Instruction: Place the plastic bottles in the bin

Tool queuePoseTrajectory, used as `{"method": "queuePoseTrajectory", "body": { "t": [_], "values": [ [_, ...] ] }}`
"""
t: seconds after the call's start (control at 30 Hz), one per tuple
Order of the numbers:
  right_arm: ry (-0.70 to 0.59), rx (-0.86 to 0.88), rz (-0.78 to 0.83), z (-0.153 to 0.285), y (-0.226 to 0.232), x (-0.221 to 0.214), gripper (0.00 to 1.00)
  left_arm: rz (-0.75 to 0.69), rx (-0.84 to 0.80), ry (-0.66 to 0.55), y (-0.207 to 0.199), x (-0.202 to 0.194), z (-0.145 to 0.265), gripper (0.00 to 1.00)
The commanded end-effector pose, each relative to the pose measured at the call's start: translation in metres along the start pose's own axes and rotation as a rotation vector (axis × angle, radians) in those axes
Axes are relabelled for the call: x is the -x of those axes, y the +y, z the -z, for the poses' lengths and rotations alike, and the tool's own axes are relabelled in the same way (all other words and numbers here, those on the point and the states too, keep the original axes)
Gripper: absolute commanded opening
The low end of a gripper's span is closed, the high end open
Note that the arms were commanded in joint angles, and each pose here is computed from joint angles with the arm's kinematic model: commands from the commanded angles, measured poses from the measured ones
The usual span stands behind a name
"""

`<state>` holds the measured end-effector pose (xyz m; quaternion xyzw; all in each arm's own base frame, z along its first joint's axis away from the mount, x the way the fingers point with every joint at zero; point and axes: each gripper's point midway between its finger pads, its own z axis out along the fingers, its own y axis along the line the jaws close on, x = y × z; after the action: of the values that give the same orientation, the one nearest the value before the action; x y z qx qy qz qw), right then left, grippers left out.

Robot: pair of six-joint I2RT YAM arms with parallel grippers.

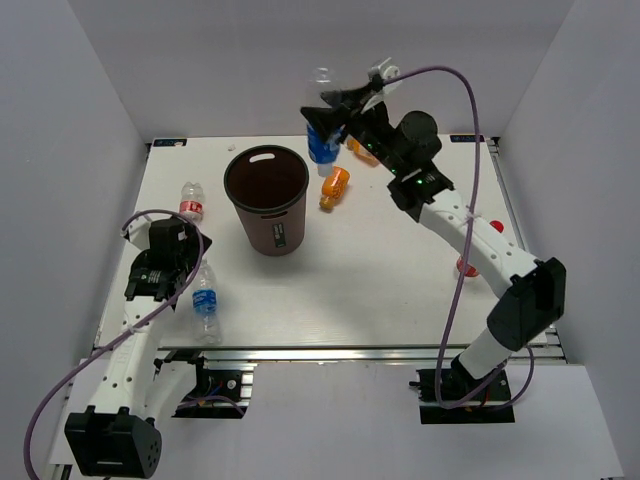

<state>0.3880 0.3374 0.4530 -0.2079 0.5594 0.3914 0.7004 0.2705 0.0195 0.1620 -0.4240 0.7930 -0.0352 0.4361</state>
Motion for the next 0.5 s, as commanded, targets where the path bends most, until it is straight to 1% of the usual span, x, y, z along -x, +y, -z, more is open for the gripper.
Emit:
{"method": "queuePoseTrajectory", "body": {
  "t": [0.0, 0.03, 0.07, 0.1, 0.13, 0.17, 0.2, 0.23, 0.27, 0.3, 0.33, 0.37, 0.4, 0.47],
  "values": [
    [-0.239, 0.243, 0.217, -0.030, 0.052, 0.041, 0.28, 0.003, 0.007, 0.020, 0.009, -0.008, 0.005, 0.98],
    [-0.292, 0.276, 0.239, -0.035, 0.060, 0.051, 0.28, 0.004, 0.021, 0.026, 0.013, -0.011, 0.004, 0.98],
    [-0.293, 0.310, 0.221, -0.048, 0.064, 0.032, 0.28, 0.002, 0.029, 0.028, 0.015, -0.012, 0.004, 0.98],
    [-0.341, 0.358, 0.237, -0.051, 0.074, 0.036, 0.29, -0.002, 0.046, 0.027, 0.019, -0.013, 0.003, 0.98],
    [-0.347, 0.374, 0.237, -0.058, 0.076, 0.030, 0.30, -0.005, 0.060, 0.033, 0.023, -0.015, 0.004, 0.98],
    [-0.346, 0.390, 0.230, -0.066, 0.082, 0.024, 0.32, -0.007, 0.066, 0.034, 0.024, -0.015, 0.004, 0.98],
    [-0.333, 0.406, 0.234, -0.080, 0.082, 0.011, 0.35, -0.011, 0.071, 0.038, 0.026, -0.016, 0.004, 0.98],
    [-0.321, 0.411, 0.230, -0.087, 0.084, 0.002, 0.36, -0.015, 0.068, 0.048, 0.026, -0.018, 0.004, 0.98],
    [-0.295, 0.413, 0.217, -0.095, 0.084, -0.016, 0.37, -0.011, 0.066, 0.053, 0.025, -0.020, 0.004, 0.98],
    [-0.291, 0.413, 0.236, -0.097, 0.085, -0.023, 0.41, -0.010, 0.060, 0.058, 0.025, -0.021, 0.005, 0.98],
    [-0.300, 0.398, 0.240, -0.098, 0.083, -0.029, 0.42, -0.005, 0.055, 0.070, 0.024, -0.024, 0.005, 0.98],
    [-0.308, 0.386, 0.243, -0.097, 0.084, -0.032, 0.41, -0.003, 0.056, 0.077, 0.025, -0.025, 0.005, 0.98],
    [-0.291, 0.371, 0.244, -0.095, 0.080, -0.046, 0.43, -0.002, 0.059, 0.085, 0.026, -0.028, 0.004, 0.98],
    [-0.301, 0.376, 0.246, -0.092, 0.081, -0.045, 0.50, -0.002, 0.071, 0.104, 0.029, -0.034, 0.002, 0.98]
  ]
}}
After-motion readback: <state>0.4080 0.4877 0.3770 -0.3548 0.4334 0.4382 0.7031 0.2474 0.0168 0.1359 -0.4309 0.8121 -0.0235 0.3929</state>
